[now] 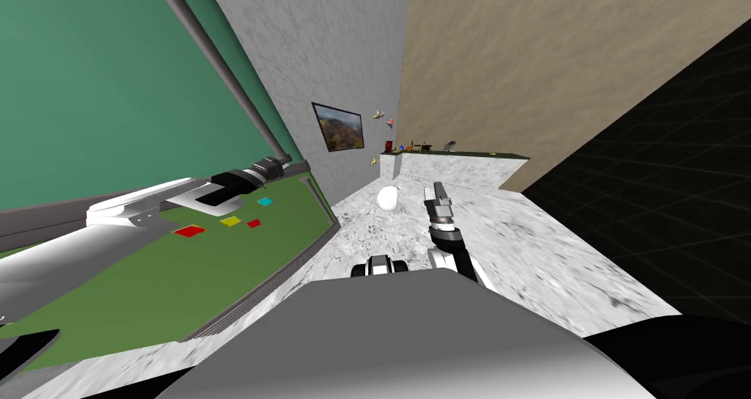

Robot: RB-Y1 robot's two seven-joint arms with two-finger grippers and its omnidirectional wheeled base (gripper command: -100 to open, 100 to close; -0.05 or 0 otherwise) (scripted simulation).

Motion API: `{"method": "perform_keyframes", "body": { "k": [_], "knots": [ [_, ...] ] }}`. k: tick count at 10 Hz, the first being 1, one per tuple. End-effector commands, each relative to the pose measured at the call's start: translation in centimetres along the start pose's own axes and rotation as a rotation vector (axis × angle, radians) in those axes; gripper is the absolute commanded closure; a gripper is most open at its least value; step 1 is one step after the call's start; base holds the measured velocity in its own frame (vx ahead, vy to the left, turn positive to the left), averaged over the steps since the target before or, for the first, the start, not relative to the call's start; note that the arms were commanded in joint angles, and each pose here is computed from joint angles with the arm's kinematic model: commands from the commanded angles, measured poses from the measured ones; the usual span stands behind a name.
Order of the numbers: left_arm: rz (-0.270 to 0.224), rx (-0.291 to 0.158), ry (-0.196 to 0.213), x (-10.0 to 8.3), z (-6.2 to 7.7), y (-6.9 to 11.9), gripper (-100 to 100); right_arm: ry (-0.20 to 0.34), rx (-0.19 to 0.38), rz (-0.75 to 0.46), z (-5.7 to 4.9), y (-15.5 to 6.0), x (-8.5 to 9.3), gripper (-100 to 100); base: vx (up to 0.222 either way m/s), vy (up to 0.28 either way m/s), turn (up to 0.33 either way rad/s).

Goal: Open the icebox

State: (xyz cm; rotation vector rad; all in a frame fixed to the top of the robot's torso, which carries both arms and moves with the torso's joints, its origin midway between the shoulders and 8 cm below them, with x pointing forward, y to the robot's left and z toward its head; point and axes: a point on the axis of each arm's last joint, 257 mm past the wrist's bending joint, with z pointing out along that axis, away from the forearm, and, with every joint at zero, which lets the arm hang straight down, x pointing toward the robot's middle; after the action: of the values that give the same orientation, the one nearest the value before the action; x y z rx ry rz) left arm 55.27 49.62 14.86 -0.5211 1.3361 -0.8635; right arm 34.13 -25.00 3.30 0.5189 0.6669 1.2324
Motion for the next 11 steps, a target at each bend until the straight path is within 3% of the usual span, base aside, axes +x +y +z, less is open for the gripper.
{"method": "perform_keyframes", "body": {
  "k": [1, 2, 3, 6, 9, 10, 11],
  "knots": [
    [0.013, 0.066, 0.028, -0.3, -0.2, -2.3, 100, 0.000, 0.000, 0.000, 0.0, 0.0, 0.0, 0, 0.018, 0.027, -0.001],
    [0.014, 0.081, 0.048, 0.2, -0.2, -2.7, 100, 0.000, 0.000, 0.000, 0.0, 0.0, 0.0, 0, 0.018, 0.025, 0.016],
    [0.025, 0.048, 0.062, -0.6, -0.2, -1.5, 100, 0.000, 0.000, 0.000, 0.0, 0.0, 0.0, 0, -0.079, -0.151, 0.223],
    [0.010, 0.046, 0.077, -1.4, -0.9, -0.3, 100, 0.000, 0.000, 0.000, 0.0, 0.0, 0.0, 0, -0.084, -0.133, 0.060],
    [0.009, 0.092, 0.143, 0.2, -1.3, -1.4, 100, 0.000, 0.000, 0.000, 0.0, 0.0, 0.0, 0, 0.019, 0.029, -0.005],
    [0.023, 0.052, 0.173, 0.0, -1.4, -0.2, 100, 0.000, 0.000, 0.000, 0.0, 0.0, 0.0, 0, -0.093, -0.102, 0.246],
    [0.004, 0.058, 0.181, -0.3, -1.7, -0.2, 100, 0.000, 0.000, 0.000, 0.0, 0.0, 0.0, 0, -0.126, -0.197, 0.172]
  ]
}}
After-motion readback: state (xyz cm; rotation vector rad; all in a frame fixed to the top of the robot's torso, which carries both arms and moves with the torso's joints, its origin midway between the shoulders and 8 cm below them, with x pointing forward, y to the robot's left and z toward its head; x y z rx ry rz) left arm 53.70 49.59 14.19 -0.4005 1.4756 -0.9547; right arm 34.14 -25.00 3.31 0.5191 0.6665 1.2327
